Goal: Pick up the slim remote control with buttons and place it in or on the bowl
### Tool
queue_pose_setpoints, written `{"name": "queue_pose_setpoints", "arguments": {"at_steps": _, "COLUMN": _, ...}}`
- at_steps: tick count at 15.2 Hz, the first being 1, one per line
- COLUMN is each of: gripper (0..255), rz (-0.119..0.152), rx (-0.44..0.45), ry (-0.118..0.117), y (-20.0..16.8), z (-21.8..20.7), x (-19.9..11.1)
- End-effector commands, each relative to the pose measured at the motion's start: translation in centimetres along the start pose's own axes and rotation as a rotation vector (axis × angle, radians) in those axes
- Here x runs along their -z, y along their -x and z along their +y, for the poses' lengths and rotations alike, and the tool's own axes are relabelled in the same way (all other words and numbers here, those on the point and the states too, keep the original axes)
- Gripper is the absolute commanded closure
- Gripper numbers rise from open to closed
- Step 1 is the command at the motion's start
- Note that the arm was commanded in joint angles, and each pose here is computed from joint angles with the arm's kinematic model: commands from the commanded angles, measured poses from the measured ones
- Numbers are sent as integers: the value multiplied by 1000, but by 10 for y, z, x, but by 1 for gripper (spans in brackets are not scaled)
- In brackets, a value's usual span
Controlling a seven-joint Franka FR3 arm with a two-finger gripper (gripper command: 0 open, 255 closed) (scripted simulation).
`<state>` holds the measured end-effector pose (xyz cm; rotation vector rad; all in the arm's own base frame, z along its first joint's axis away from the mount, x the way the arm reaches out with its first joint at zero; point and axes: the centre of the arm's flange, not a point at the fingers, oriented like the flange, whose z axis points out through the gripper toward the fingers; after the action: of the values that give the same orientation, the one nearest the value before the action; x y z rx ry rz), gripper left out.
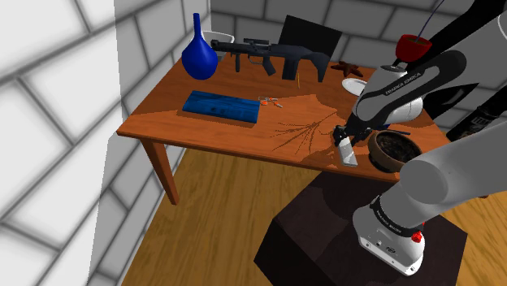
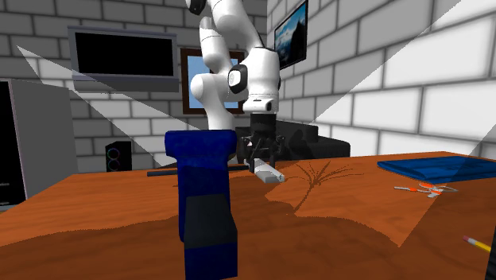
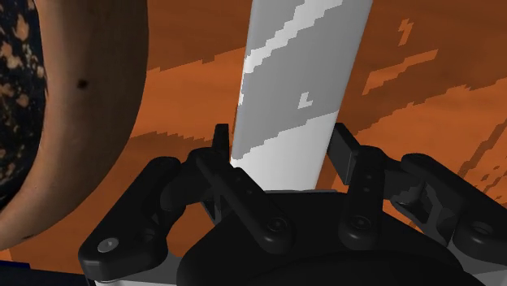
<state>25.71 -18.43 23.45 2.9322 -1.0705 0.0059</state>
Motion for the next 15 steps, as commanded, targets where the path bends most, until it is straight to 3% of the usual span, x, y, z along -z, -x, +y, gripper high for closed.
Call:
{"name": "queue_pose_setpoints", "arguments": {"at_steps": 1, "gripper": 255, "rz": -1, "rx": 2, "ry": 1, "y": 1, "z": 0, "x": 5}}
{"name": "queue_pose_setpoints", "arguments": {"at_steps": 15, "gripper": 255, "rz": -1, "rx": 2, "ry": 1, "y": 0, "z": 1, "x": 79}}
